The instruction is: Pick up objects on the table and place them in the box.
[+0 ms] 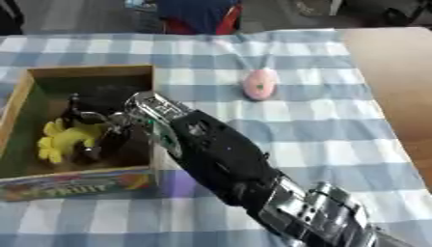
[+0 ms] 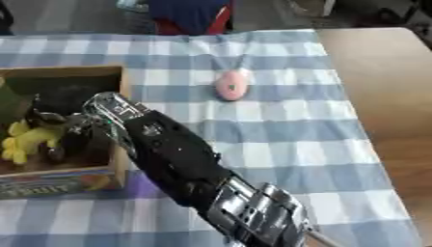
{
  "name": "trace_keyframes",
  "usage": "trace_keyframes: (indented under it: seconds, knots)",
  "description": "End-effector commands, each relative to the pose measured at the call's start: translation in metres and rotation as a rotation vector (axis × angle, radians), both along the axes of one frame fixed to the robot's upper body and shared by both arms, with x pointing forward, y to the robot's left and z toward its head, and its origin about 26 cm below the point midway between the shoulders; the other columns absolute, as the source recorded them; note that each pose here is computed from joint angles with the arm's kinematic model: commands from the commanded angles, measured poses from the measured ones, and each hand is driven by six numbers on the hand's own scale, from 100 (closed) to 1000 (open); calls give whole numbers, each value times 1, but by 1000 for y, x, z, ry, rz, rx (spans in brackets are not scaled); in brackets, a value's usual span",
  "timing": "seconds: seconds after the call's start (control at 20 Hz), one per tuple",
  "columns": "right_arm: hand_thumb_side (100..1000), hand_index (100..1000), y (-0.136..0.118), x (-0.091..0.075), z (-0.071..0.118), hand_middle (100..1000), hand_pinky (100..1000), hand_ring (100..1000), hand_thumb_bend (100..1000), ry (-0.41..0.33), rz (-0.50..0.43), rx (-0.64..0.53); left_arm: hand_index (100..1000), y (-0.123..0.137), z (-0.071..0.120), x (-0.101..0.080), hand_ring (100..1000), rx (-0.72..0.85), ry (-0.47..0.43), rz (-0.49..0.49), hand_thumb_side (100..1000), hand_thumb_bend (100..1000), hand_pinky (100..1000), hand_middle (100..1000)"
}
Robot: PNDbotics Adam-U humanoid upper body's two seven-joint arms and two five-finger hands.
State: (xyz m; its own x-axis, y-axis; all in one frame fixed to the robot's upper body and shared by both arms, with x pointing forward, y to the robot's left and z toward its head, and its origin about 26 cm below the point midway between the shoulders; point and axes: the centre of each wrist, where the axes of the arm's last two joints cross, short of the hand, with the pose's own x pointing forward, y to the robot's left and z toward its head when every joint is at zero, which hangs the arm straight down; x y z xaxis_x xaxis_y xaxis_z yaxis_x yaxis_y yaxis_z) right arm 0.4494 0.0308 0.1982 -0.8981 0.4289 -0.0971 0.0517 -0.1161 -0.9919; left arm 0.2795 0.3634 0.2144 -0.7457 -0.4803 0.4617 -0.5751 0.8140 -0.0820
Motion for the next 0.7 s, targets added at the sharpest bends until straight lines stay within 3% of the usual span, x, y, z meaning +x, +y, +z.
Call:
trace_keyframes:
  seconds: [0.05,0.25,0.7]
  knots:
    - [539,866,5,-4,22,699,628,759,100,-63,18,22,818,-1,10,-2,600,27,-27,-8,571,423,371,540]
    - [686,954,7,-9,37,803,665,829,100,-114,35,38,818,-1,11,-2,600,28,-27,-8,571,424,371,540]
    - [713,967,5,-14,55,809,674,831,100,-143,49,69,818,-1,10,-3,600,28,-25,-7,571,424,371,540]
